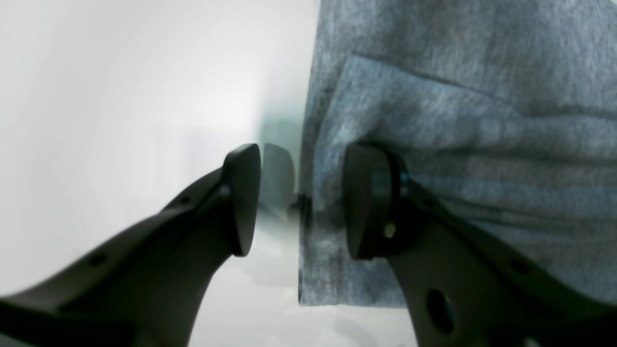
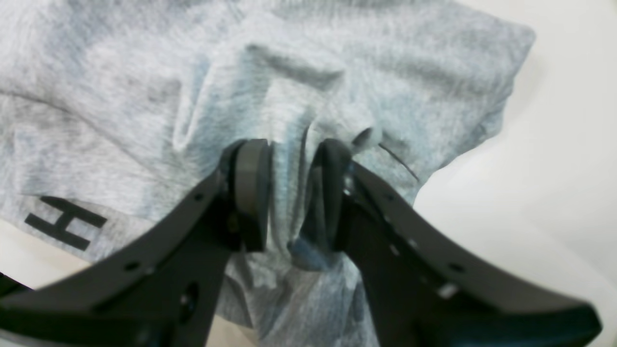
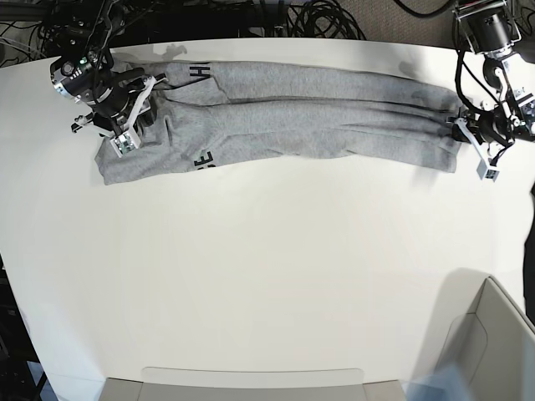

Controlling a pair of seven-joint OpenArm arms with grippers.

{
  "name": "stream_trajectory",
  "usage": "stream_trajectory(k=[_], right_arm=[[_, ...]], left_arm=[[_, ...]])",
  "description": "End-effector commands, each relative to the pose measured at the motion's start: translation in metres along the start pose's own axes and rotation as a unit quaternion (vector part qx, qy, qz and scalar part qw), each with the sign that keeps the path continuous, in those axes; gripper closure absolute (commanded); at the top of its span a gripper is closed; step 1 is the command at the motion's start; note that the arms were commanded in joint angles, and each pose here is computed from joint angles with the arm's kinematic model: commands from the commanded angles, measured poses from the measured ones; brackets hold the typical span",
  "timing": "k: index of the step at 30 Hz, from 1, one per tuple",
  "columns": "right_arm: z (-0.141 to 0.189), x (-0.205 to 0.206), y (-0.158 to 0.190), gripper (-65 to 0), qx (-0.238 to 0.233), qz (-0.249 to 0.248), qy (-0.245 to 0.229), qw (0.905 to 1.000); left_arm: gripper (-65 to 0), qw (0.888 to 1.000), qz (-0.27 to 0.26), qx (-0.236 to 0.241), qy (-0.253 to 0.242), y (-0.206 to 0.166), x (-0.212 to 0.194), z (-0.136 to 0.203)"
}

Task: Fold the T-shirt properly
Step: 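Regrasp the strip ends with both grippers and straighten the strip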

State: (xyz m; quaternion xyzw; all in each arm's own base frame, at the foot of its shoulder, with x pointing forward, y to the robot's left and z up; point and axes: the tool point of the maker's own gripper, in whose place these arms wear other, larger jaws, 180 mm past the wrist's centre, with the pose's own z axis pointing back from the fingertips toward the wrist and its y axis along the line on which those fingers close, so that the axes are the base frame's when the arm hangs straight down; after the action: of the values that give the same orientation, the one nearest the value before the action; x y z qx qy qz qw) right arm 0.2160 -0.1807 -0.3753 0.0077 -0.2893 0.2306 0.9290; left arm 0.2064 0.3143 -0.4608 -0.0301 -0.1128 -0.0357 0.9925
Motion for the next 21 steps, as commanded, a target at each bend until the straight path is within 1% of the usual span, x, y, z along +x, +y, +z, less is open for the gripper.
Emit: stream_trajectory(k=[1, 3, 4, 9, 12, 15, 18, 19, 21], right_arm=[[0.003, 0.008, -0.001, -19.3, 0.0, 0.007, -0.016, 0.9998], [0.003, 0.009, -0.001, -19.3, 0.0, 0.007, -0.017, 0.9998], [0.003, 0.008, 0.0, -19.3, 0.0, 0.007, -0.016, 0.9999], [0.003, 0.006, 0.001, -19.3, 0.001, 0.006, -0.014, 0.9999], [0.003, 0.006, 0.001, -19.3, 0.001, 0.006, -0.014, 0.9999], [0.003, 0.006, 0.001, -19.3, 0.001, 0.006, -0.014, 0.9999], [0.003, 0.006, 0.001, -19.3, 0.001, 0.006, -0.014, 0.9999], [0.003, 0.006, 0.0, -19.3, 0.001, 0.006, -0.014, 0.9999], [0.003, 0.006, 0.0, -19.3, 0.0, 0.005, -0.014, 0.9999]], left_arm=[[-29.8, 0.998, -0.002, -0.015, 0.053, -0.015, -0.029, -0.017], [-29.8, 0.998, 0.001, -0.019, 0.058, -0.017, -0.033, -0.021], [-29.8, 0.998, 0.003, -0.021, 0.052, -0.017, -0.031, -0.022], [-29.8, 0.996, 0.026, -0.088, 0.007, -0.044, -0.016, -0.023], [-29.6, 0.993, 0.033, -0.113, 0.002, -0.05, -0.02, -0.02], [-29.5, 0.993, 0.029, -0.115, 0.004, -0.049, -0.02, -0.019], [-29.4, 0.992, 0.038, -0.117, 0.023, -0.047, -0.029, -0.022], [-28.8, 0.991, 0.043, -0.119, 0.033, -0.047, -0.034, -0.024], [-25.6, 0.991, 0.045, -0.122, 0.043, -0.048, -0.039, -0.026]])
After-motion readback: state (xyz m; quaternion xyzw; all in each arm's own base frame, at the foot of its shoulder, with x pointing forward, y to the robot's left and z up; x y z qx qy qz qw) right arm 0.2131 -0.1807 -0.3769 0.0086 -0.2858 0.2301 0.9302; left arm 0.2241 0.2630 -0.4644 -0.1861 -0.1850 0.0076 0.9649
